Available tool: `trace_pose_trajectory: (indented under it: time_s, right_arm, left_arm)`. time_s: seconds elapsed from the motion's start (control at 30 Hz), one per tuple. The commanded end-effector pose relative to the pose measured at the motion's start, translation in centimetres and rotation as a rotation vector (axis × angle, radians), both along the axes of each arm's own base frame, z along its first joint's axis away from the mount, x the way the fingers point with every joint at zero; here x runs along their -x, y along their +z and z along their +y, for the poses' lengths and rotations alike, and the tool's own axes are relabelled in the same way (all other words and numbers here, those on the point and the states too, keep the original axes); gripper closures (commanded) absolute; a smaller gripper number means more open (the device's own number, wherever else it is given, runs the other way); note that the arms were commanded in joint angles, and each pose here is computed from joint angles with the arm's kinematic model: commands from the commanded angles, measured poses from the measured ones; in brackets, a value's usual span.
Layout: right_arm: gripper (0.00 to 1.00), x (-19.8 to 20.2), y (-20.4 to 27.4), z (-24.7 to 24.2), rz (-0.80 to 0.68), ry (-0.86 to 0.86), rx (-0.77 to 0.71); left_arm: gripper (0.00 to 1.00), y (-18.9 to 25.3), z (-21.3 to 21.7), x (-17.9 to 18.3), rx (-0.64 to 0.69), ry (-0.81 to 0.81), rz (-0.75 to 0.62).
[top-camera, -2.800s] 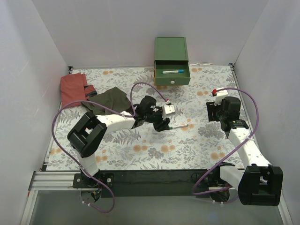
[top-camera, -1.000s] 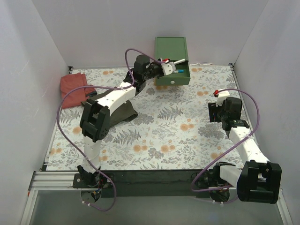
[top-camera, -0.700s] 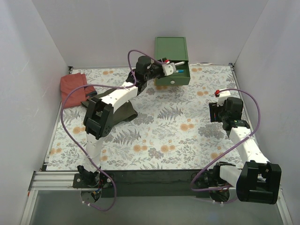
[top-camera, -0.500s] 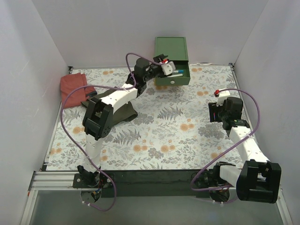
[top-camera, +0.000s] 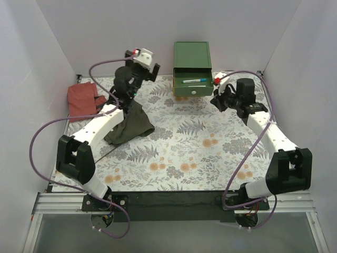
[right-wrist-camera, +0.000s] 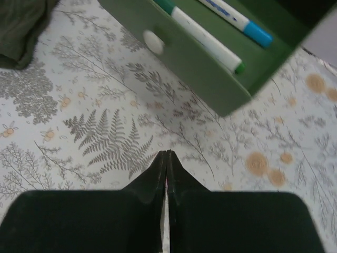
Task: Sort the stationery into containers
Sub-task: Close the drawer in the storage box.
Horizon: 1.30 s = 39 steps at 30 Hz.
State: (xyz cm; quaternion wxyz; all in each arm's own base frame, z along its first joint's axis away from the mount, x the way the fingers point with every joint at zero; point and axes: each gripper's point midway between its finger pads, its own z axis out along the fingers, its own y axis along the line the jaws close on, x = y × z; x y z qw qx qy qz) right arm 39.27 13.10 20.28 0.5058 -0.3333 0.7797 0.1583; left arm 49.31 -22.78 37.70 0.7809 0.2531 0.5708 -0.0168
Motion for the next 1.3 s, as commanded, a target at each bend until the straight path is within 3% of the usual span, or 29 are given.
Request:
trace_pose_trajectory:
  time_s: [0.0,0.03,0.17,0.37,0.57,0.9,1.27]
  right_arm:
    - [0.98,-1.7,2.4,4.5,-0.116,0.178,0.018]
    - [0.98,-2.2,1.8,4.8,-0.104,0.184,0.024]
    - [0.98,-4.3,1.8,5.3,-0.109,0.147,0.027]
    - [0.98,-7.5,2.8,5.3,-0.14,0.07,0.011]
    - [0.98,-10.5,3.5,5.8,-0.166,0.05,0.004]
    - [0.98,-17.2,3.3,6.2,-0.237,-0.035,0.004]
    - [0.97,-19.0,4.4,6.1,-0.272,-0.079,-0.018]
  left_arm:
    - [0.16,-12.0,7.2,2.9,0.201,0.191,0.603]
    - [0.16,-16.0,7.4,4.9,0.168,0.19,0.687]
    - [0.16,-18.6,6.9,9.1,0.187,0.152,0.739]
    - [0.16,-21.8,7.1,11.2,0.199,0.163,0.843]
    - [0.16,-23.7,6.4,11.6,0.212,0.141,0.907]
    - [0.16,-23.3,5.3,10.9,0.191,0.092,0.913]
    - [0.16,-23.2,4.5,9.3,0.196,0.078,0.906]
